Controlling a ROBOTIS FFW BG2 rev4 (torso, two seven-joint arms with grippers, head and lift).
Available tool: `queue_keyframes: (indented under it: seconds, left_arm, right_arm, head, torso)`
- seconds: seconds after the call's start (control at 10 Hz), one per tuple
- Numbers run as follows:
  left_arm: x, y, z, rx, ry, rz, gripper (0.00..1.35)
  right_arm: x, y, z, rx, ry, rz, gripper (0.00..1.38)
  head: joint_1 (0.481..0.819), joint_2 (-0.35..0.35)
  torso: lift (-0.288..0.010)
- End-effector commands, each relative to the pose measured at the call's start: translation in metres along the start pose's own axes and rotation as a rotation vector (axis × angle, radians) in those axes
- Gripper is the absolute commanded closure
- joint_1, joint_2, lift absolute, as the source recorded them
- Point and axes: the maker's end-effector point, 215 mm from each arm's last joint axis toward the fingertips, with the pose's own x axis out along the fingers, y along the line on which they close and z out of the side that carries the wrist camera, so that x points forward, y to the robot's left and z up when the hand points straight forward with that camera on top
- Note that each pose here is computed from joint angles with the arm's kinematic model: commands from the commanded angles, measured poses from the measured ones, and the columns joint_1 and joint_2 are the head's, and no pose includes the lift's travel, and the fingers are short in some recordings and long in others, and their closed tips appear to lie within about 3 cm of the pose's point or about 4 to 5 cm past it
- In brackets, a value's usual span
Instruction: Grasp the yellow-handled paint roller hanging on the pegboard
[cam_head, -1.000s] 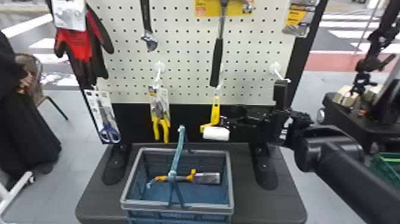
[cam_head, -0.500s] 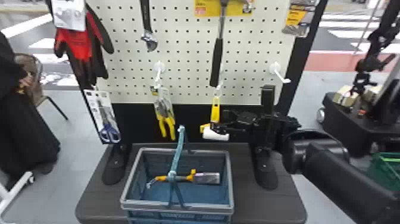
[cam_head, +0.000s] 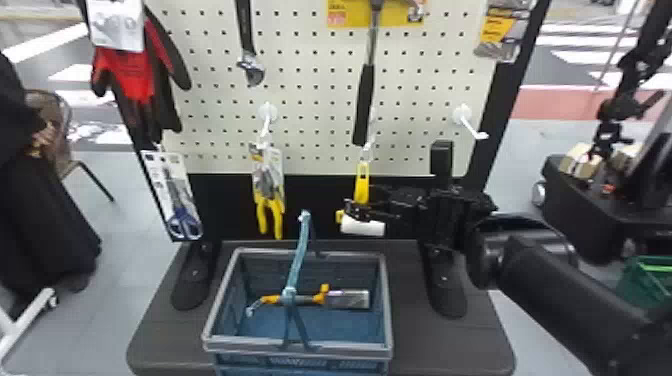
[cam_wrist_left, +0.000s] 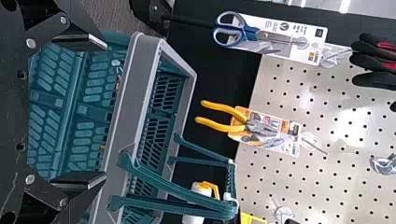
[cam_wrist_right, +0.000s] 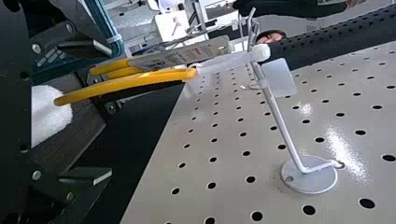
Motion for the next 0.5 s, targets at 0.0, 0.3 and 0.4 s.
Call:
queue_keyframes:
  seconds: [0.0,0.3,0.4]
  left_arm:
    - [-0.0002,0.0001,-0.0007,0.000,0.001,-0.001,0.31]
    - [-0.0021,0.0012,-0.0011,-0.003,0.001,0.003,0.31]
    - [-0.0021,0.0010,-0.0007,-0.005,0.000,0.002,0.31]
  right_arm:
    - [0.0002,-0.0005,-0.0046,0.022,-0.002,-0.007,0.80]
    - [0.0018,-0.0003,-0.0013,0.007,-0.027,-0.017,1.28]
    - [0.0021,0.0005,-0.0019,0.005,-0.027,-0.015,1.28]
  head:
    - [0.549,0.000]
    - [0.549,0.000]
    - [0.549,0.000]
  torso:
    - [-0.100]
    - [-0.100]
    - [-0.100]
